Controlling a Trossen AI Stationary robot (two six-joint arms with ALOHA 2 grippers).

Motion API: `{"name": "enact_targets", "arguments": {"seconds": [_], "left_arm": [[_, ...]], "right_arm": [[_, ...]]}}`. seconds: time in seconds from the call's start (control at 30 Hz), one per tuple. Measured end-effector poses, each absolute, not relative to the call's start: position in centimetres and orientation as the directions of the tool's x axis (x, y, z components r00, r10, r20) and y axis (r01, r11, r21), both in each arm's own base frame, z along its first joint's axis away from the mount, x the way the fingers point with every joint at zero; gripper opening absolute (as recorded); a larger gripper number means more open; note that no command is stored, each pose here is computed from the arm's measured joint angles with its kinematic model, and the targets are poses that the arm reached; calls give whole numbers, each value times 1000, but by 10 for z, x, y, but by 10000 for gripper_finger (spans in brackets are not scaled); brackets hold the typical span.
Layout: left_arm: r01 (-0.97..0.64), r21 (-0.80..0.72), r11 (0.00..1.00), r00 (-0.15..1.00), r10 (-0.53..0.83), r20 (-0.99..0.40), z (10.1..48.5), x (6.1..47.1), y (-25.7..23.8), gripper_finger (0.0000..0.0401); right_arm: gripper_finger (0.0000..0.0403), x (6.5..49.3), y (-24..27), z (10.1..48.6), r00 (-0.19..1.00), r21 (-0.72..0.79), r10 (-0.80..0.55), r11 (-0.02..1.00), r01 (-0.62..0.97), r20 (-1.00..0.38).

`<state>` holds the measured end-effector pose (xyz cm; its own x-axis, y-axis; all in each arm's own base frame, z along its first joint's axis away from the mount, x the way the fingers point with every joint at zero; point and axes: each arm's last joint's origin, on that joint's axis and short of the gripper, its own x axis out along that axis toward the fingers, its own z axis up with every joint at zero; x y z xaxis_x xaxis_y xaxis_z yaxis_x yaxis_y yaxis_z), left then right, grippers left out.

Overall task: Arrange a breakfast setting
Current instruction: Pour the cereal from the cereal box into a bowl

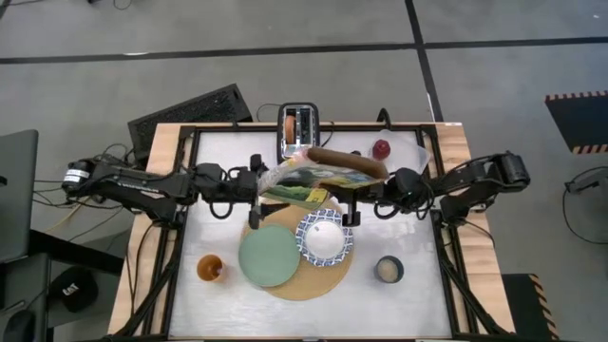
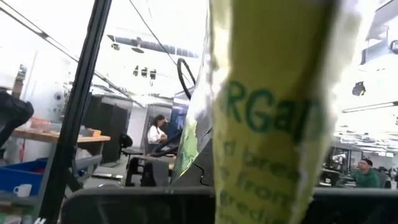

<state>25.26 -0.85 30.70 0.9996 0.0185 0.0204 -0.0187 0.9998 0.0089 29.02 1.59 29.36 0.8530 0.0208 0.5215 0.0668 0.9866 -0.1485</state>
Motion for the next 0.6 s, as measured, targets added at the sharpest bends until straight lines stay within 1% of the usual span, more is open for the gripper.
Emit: {"name": "enact_targets", "arguments": {"seconds": [0.1,0.27,0.37,0.47,0.6], "left_arm": [[33,5,999,997,-33,63,308,257,-10,334],[-5,18,1000,994,3,113,313,256,-9,334],[1,20,1000,990,-4,143,316,256,-9,323],[-13,20,1000,989,10,147,316,256,-9,295],[-44,29,999,988,39,147,316,256,-8,234]], "right_arm": [[23,294,14,294,839,-149,22,986,71,544],[23,299,14,292,812,-144,20,986,79,584],[23,301,12,291,812,-143,15,986,85,584],[24,301,13,291,812,-143,15,986,84,583],[25,301,13,291,813,-144,15,986,84,582]]}}
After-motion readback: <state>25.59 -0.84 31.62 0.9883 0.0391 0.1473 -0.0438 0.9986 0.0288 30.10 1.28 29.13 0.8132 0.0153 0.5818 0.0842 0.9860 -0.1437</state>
